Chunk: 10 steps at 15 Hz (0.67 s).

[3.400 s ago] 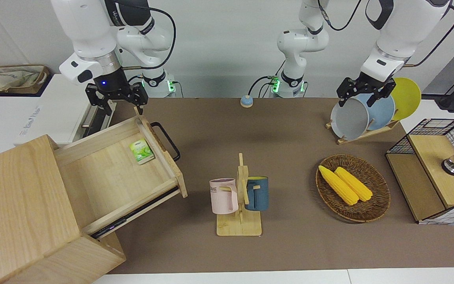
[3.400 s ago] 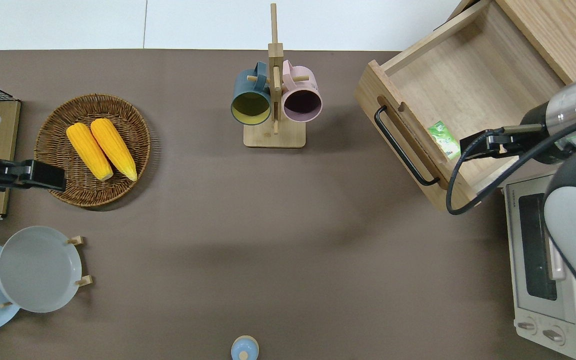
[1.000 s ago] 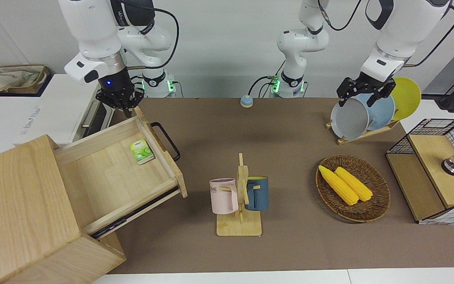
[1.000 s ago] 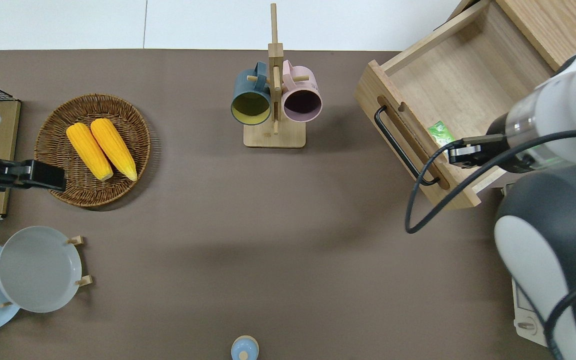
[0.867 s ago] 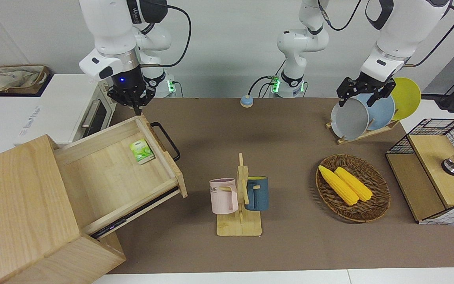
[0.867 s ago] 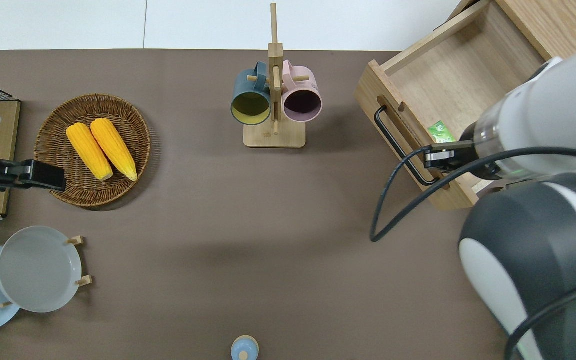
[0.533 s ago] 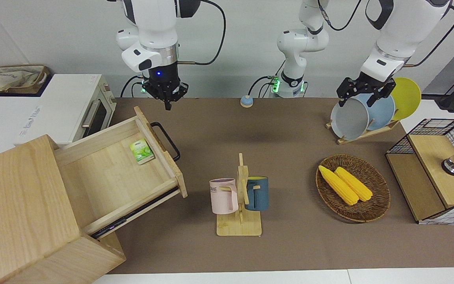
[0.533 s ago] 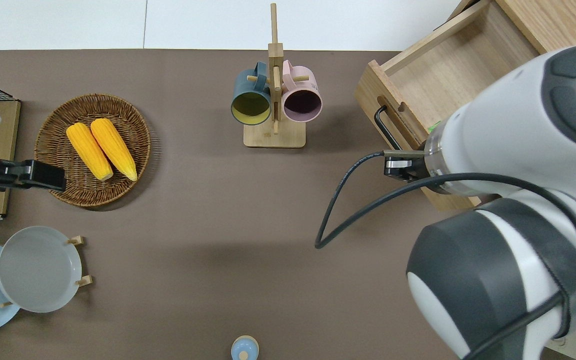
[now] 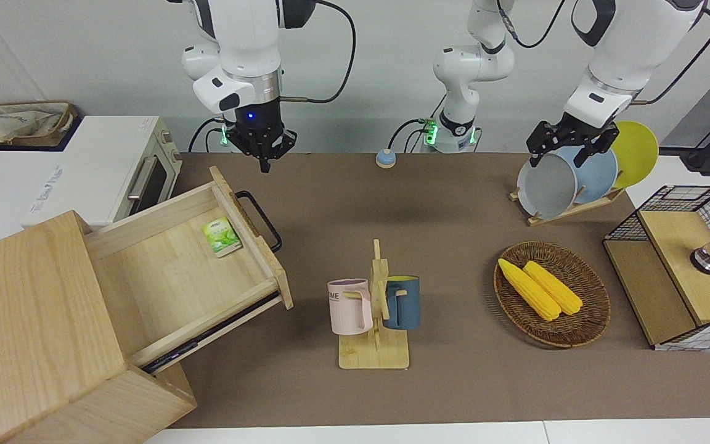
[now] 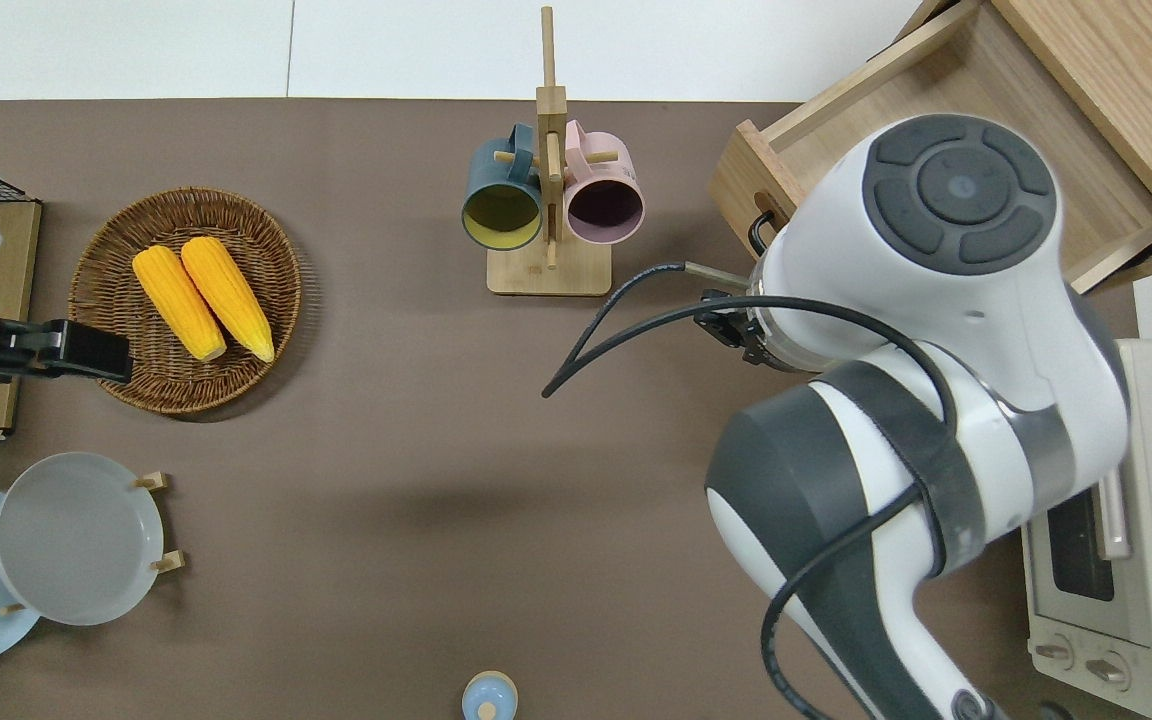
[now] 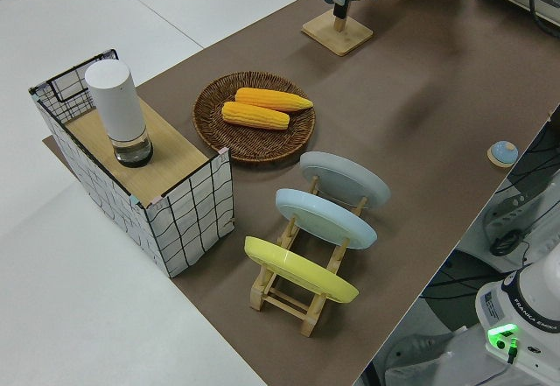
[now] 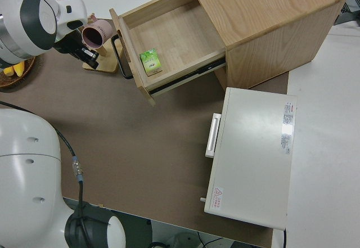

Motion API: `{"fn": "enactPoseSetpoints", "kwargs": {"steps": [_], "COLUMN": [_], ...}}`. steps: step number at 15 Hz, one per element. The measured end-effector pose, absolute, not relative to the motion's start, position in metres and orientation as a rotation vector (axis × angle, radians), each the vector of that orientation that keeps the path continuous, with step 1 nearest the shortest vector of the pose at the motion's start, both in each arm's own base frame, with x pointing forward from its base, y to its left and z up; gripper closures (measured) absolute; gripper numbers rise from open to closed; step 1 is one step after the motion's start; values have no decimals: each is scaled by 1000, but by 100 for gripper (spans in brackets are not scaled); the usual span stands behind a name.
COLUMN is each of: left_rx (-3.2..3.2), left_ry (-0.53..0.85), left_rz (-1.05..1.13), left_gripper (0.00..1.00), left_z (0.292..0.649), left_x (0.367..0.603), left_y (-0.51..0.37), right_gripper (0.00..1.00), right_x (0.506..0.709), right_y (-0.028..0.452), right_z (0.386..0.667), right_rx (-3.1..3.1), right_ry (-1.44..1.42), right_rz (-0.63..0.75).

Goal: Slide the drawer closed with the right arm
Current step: 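Push the wooden drawer away from the robot with the right gripper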

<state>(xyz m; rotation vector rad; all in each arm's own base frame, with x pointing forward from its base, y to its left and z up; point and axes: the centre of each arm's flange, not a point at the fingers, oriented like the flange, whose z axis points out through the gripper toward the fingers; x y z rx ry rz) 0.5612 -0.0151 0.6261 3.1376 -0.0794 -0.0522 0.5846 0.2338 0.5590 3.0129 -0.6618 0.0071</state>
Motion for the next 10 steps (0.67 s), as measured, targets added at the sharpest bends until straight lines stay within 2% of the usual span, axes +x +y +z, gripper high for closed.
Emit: {"fn": "enactPoseSetpoints", "kwargs": {"steps": [10], "left_rx": [3138], "left_ry": [-79], "left_rz": [-52], "left_gripper": [0], "left_z": [626], "left_x": [561], "left_y": [-15], "right_gripper": [99], "right_x": [595], "right_y": [228], "right_z": [494], "right_rx": [2875], "right_ry": [-1077], "right_rz": [-20]}}
